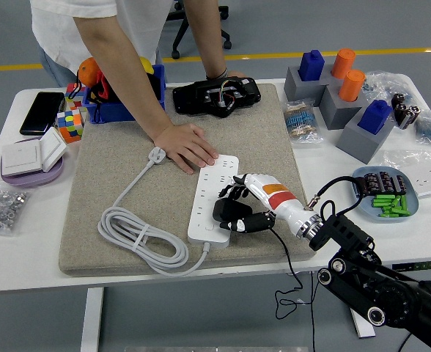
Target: Press the white button,pick up the black plug,place it near the board,insert it into the board
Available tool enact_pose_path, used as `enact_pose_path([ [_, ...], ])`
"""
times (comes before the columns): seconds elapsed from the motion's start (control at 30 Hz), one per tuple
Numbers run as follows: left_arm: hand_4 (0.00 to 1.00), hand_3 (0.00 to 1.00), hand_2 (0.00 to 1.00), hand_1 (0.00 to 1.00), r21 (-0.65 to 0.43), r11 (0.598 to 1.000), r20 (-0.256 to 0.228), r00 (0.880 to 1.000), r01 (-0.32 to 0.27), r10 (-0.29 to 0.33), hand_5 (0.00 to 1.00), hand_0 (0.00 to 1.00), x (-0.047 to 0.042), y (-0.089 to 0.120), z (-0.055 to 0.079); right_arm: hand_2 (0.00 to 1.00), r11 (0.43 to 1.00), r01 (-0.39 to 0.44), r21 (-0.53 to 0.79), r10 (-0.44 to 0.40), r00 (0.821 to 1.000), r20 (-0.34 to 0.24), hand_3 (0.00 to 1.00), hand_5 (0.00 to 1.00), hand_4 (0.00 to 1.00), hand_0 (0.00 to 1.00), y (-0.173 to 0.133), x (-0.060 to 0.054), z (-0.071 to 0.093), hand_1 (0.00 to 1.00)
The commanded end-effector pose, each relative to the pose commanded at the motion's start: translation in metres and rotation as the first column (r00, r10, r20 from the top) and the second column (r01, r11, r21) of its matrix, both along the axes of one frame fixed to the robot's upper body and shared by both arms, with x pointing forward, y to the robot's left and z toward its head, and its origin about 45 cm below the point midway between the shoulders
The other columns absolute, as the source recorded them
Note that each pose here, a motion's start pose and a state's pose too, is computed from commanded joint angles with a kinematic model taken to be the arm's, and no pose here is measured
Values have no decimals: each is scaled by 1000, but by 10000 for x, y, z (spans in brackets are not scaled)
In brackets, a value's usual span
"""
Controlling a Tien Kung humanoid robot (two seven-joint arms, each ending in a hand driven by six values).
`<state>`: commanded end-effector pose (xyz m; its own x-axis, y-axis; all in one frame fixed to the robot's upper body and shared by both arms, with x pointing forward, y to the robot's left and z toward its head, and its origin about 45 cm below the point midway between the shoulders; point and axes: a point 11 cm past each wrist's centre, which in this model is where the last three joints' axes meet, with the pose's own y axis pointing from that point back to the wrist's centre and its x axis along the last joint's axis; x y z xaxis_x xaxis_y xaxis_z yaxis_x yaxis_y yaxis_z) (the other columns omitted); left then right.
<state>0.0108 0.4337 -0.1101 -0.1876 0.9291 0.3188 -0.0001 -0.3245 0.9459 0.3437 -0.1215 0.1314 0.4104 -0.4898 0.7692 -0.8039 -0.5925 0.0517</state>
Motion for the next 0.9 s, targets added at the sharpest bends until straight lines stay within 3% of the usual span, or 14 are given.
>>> enact_pose_path([
  [0.27,606,571,517,496,-3,1000,2,1000,0,0,256,469,6,-14,-5,530,1000,9,-8,-9,1000,-7,568,219,998,526,4,28,-4,526],
  [0.3,606,571,518,496,-3,1000,2,1000,0,0,253,470,7,-14,-5,543,1000,10,-8,-10,1000,-7,574,220,998,560,5,36,-1,575],
  [0.5,606,571,517,496,-3,1000,3,1000,0,0,253,470,11,-16,-5,554,1000,13,-8,-13,1000,-3,580,223,998,581,16,59,15,598],
  [0.9,606,571,516,496,-4,1000,1,1000,-1,1,252,465,-1,-20,-7,567,1000,-2,2,2,1000,-15,587,229,998,596,75,37,40,610],
])
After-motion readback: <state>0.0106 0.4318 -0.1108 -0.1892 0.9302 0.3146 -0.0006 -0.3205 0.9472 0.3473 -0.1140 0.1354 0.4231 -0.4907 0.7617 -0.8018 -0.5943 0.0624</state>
